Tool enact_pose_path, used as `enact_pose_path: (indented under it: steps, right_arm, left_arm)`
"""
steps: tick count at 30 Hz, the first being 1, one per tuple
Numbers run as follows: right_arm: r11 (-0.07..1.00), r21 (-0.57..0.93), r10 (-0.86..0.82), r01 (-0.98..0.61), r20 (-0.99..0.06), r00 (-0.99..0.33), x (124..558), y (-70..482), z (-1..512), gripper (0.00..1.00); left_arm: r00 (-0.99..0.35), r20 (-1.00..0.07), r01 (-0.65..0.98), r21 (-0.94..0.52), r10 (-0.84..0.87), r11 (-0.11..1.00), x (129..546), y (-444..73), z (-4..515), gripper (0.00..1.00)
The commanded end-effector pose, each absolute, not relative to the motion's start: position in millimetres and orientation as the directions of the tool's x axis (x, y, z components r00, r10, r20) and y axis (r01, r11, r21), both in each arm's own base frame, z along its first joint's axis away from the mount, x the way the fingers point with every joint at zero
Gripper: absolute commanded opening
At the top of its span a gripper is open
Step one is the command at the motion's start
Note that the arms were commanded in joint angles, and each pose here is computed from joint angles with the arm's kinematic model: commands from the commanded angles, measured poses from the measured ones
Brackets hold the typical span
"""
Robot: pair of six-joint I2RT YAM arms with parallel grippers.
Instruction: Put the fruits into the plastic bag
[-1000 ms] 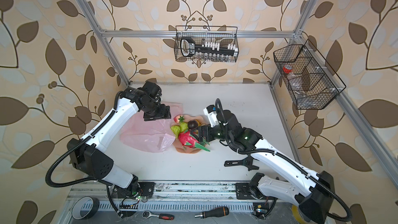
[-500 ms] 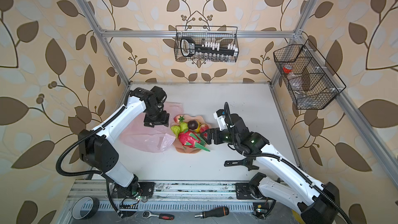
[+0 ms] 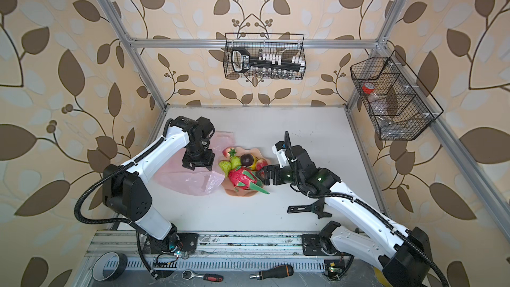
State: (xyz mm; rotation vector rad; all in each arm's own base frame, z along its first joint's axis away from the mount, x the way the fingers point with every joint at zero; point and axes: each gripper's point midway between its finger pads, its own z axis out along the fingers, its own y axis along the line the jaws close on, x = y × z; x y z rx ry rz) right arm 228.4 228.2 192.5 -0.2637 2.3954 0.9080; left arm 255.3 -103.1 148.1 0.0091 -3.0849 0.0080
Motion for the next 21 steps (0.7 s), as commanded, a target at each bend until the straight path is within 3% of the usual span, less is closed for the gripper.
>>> enact_pose_path:
  steps: [1,15,21]
  right_arm:
    - [0.738,0.564,0.018,-0.370,-0.564,-0.825,231.5,233.2,195.5,1.00]
    - [0.724,0.574,0.012,-0.382,-0.564,-0.826,237.1,247.2,196.9,1.00]
    - [0.725,0.574,0.005,-0.381,-0.558,-0.830,235.1,249.6,192.8,1.00]
  left_arm:
    - [-0.993,0.115,0.027,-0.001,0.027,1.000,240.6,-102.4,145.6,0.72]
    - [-0.983,0.154,0.101,-0.035,0.105,0.994,232.2,-110.9,150.0,0.70]
    - [-0.970,0.194,0.159,0.042,0.148,0.986,226.6,-102.1,149.4,0.70]
